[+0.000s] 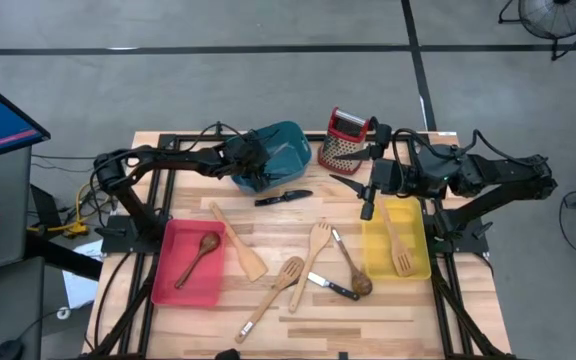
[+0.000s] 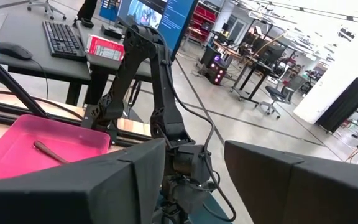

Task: Pick & Place Kitchen Items
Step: Put the black table knife into the blue bin

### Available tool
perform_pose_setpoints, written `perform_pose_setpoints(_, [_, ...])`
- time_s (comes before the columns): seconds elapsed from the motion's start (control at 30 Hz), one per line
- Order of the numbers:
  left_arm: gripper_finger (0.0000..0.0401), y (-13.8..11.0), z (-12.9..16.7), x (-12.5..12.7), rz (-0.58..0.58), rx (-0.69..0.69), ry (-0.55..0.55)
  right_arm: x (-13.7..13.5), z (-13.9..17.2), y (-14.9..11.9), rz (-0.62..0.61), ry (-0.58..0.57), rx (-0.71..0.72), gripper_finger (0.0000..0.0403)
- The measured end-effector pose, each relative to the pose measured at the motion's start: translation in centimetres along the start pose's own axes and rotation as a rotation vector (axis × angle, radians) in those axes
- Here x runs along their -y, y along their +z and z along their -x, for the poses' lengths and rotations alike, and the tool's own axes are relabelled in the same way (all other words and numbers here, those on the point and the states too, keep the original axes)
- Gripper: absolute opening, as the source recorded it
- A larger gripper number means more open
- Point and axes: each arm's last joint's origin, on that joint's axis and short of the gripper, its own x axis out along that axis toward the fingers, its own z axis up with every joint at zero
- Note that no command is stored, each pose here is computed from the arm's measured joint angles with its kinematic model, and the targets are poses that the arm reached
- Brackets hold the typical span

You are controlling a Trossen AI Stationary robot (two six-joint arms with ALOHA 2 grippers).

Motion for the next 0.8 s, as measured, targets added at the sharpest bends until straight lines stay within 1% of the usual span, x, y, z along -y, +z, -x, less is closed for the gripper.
perform_pose_setpoints(0.1, [0.0041, 0.00, 0.00, 0.01, -0.018, 0.000, 0.003, -0.01, 0.00, -0.02, 0.001, 0.001, -0.002, 0.0176])
perform_pose_setpoints(0.47, [0.0051, 0.00, 0.00, 0.00, -0.020, 0.000, 0.004, -0.18, 0.04, -0.29, -0.016, 0.016, -0.028, 0.0177])
perform_pose_setpoints(0.6, [0.0070, 0.01, 0.01, 0.02, -0.020, 0.001, -0.001, -0.19, 0.04, -0.29, -0.016, 0.016, -0.028, 0.0176])
perform_pose_setpoints(0.8, [0.0109, 0.03, 0.01, 0.07, -0.020, 0.005, -0.021, -0.18, 0.04, -0.29, -0.016, 0.016, -0.028, 0.0180])
